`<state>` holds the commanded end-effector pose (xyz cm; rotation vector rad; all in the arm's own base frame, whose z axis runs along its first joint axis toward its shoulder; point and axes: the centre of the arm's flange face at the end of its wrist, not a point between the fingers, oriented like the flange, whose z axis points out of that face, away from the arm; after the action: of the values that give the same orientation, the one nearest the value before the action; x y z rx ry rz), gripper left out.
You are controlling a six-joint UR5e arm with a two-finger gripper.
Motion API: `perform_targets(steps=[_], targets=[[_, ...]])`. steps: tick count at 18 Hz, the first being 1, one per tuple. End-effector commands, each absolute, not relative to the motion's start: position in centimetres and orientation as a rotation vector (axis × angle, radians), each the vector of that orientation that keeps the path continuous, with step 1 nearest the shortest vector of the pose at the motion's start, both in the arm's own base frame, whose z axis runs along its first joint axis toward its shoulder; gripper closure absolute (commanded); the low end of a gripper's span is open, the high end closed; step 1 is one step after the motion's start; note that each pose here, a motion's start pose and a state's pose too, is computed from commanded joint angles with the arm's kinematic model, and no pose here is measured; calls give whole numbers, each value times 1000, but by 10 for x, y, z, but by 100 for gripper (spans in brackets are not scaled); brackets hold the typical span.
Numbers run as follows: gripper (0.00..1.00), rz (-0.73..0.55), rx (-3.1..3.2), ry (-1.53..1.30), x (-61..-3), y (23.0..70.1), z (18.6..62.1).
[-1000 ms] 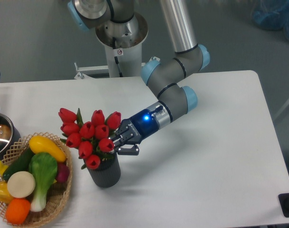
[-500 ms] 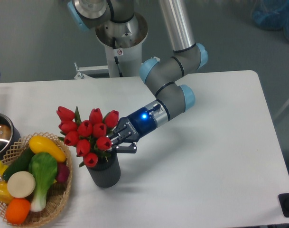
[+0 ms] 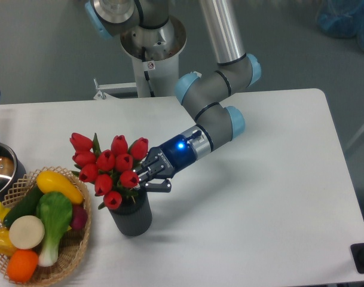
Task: Insert the flowers into the vase
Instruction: 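Hold the tulips in the vase and settle the stems, then open the gripper to release the tulip stems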
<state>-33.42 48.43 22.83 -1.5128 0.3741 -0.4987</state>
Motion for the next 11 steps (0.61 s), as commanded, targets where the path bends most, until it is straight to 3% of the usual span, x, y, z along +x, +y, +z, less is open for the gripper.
perform_targets(steps=[4,11], targets=[[65,-494,-1512,376,-336,484,229],[65,-493,-1511,378,-336,484,229]])
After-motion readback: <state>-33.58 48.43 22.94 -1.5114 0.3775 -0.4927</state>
